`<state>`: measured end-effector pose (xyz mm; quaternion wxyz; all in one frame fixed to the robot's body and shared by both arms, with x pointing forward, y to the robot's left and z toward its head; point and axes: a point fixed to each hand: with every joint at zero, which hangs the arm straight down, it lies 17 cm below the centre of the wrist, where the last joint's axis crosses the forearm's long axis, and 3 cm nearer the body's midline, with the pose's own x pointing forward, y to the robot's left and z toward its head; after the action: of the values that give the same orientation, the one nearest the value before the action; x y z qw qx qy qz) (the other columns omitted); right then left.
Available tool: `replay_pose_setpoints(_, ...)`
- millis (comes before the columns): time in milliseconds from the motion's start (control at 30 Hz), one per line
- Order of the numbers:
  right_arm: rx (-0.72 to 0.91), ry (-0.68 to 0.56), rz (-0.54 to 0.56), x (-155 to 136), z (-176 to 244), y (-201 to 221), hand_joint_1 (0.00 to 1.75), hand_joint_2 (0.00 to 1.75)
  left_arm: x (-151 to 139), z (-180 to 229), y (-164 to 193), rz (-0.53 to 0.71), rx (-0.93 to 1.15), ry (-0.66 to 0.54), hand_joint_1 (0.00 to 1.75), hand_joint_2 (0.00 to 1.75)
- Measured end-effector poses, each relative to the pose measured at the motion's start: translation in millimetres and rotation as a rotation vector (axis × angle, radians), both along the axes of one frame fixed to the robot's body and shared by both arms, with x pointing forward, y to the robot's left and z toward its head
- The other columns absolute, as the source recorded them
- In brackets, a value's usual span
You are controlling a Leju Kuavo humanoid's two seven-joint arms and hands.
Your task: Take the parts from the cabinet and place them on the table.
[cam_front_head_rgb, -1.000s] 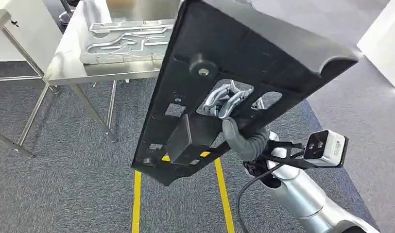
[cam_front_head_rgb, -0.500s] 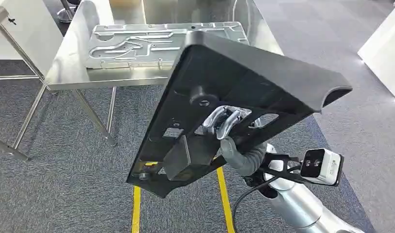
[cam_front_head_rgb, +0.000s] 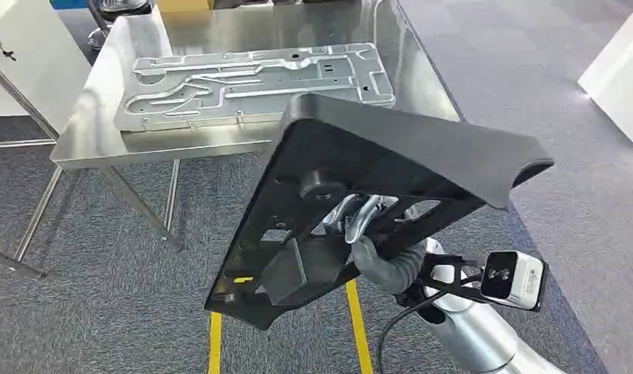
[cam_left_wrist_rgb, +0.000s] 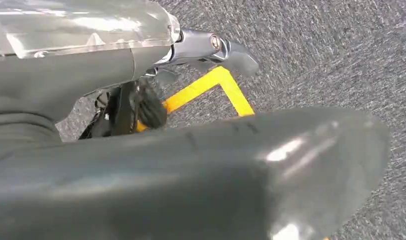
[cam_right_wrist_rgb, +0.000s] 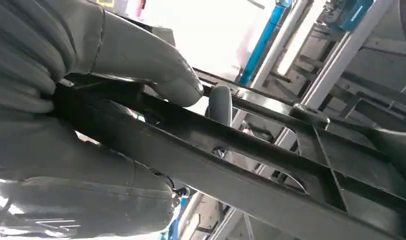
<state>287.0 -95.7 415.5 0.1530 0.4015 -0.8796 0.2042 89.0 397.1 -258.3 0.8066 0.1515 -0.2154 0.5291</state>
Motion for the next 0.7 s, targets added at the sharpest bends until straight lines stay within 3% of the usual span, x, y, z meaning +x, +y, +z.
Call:
replay_pose_setpoints(367, -0.011, -0.033, -0.006, -10.6, -3.0, -0.7, 1.75, 1.75, -2.2, 0.1, -1.4, 0.003, 0.001, -0.007, 0.0, 0.0)
replay_pose_setpoints(700, 0.007, -0.01, -0.024, -0.3, -2.4, -13.8, 1.75, 1.75, -2.6, -0.4, -5.4, 0.003, -0.002, -0.004, 0.0, 0.0)
